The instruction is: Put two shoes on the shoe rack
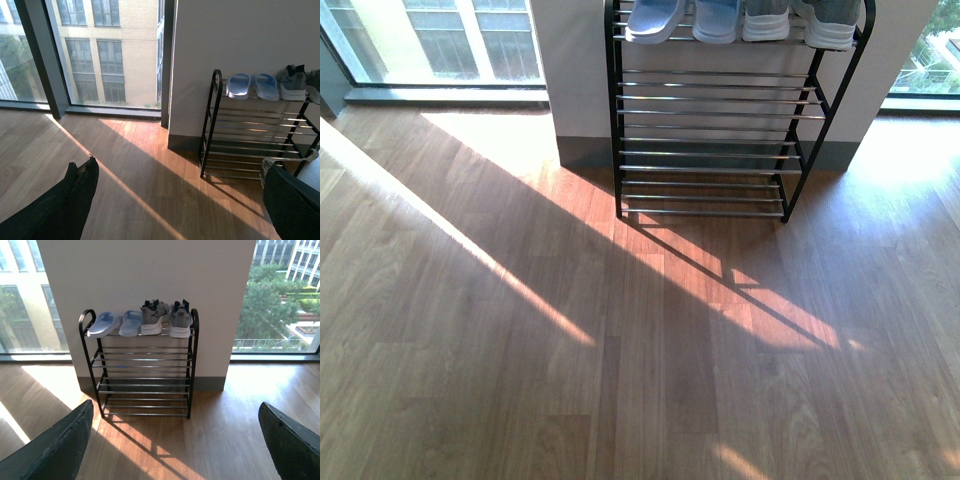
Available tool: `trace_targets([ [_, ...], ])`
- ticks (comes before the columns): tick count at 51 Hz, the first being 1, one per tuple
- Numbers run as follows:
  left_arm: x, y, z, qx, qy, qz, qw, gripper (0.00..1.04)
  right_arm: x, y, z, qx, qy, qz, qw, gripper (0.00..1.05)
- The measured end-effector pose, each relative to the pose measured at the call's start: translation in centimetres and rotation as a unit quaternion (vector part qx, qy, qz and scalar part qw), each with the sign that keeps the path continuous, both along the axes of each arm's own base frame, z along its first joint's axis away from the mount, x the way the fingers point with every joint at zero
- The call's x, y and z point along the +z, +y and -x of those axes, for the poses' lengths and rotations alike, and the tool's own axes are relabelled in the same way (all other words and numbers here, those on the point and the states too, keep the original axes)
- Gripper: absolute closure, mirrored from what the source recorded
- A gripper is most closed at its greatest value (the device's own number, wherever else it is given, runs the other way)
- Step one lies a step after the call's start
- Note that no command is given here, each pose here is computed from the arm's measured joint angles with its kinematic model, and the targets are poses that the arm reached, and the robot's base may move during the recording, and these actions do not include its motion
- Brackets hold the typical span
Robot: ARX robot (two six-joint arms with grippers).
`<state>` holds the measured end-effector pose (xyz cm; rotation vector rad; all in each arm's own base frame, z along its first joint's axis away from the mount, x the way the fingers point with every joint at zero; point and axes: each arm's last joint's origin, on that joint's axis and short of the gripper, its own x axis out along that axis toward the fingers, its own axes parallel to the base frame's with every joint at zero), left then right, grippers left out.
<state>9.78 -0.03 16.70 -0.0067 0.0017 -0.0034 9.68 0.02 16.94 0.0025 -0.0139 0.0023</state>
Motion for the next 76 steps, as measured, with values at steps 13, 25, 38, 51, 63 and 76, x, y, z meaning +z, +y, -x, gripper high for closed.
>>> trace_targets([
  [13,0.00,0.01,0.00,0.000,0.000,0.000,1.000,0.09,0.00,-0.01,0.00,-0.001,0.000,0.000,1.000,0.09],
  [25,0.00,0.01,0.00,0.000,0.000,0.000,1.000,0.09,0.00,-0.01,0.00,-0.002,0.000,0.000,1.000,0.09],
  [38,0.00,0.01,0.00,0.000,0.000,0.000,1.000,0.09,0.00,-0.01,0.00,-0.001,0.000,0.000,1.000,0.09],
  [51,0.00,0.01,0.00,0.000,0.000,0.000,1.000,0.09,0.00,-0.01,0.00,-0.001,0.000,0.000,1.000,0.09],
  [63,0.00,0.01,0.00,0.000,0.000,0.000,1.000,0.09,0.00,-0.01,0.00,-0.002,0.000,0.000,1.000,0.09],
  [76,0.00,0.01,0.00,0.000,0.000,0.000,1.000,0.09,0.00,0.00,0.00,0.000,0.000,0.000,1.000,0.09],
])
